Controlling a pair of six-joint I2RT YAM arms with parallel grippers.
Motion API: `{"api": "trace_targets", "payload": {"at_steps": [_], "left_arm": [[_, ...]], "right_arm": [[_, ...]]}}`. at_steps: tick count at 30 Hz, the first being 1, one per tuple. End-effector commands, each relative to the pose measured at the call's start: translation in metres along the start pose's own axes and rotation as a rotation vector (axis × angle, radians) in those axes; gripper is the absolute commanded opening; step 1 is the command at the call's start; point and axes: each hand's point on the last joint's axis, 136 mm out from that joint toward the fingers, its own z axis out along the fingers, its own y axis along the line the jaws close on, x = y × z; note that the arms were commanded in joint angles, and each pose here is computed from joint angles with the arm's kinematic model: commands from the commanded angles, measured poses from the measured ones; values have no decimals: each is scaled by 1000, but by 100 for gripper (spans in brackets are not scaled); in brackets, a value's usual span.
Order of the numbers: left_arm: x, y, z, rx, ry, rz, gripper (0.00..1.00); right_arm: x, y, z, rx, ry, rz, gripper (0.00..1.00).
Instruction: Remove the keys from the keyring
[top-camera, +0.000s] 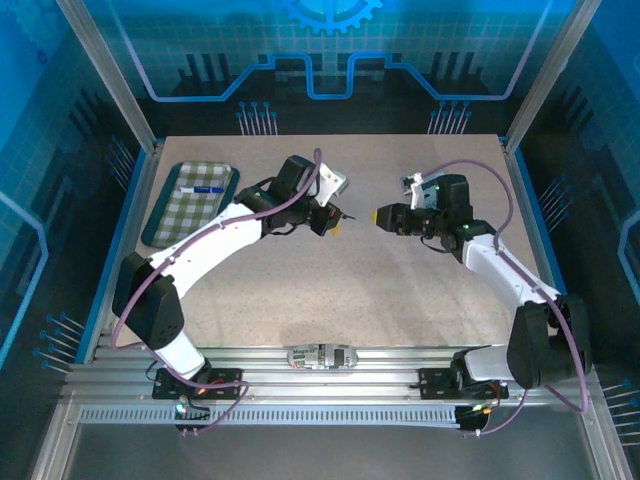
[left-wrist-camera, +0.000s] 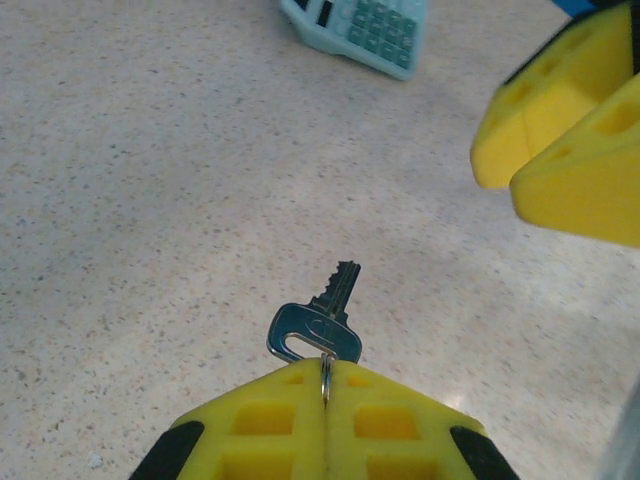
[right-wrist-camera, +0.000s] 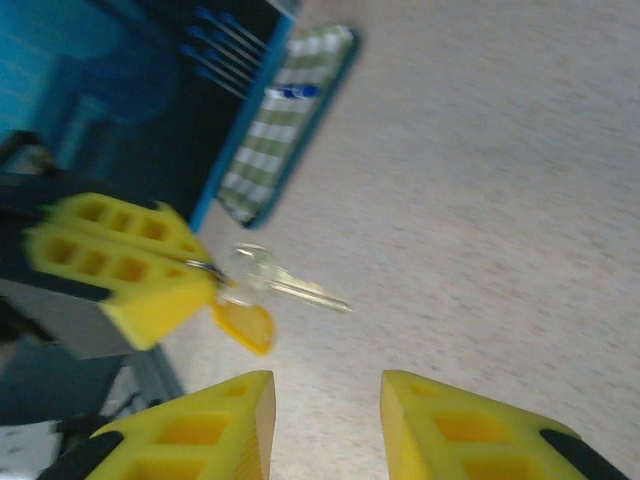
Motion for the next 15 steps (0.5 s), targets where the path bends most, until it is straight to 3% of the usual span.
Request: {"api": "trace_targets", "payload": {"at_steps": [1, 6, 15], "left_arm": [[-9, -28, -32, 123, -18, 56, 0], [-20, -43, -55, 175, -75, 74, 0], [-25, -56, -78, 215, -139, 84, 0]], "right_arm": [[-13, 43, -10, -224, -17, -39, 39], [-8, 55, -9, -303, 0, -31, 47], [8, 85, 10, -459, 108, -32, 47]]}}
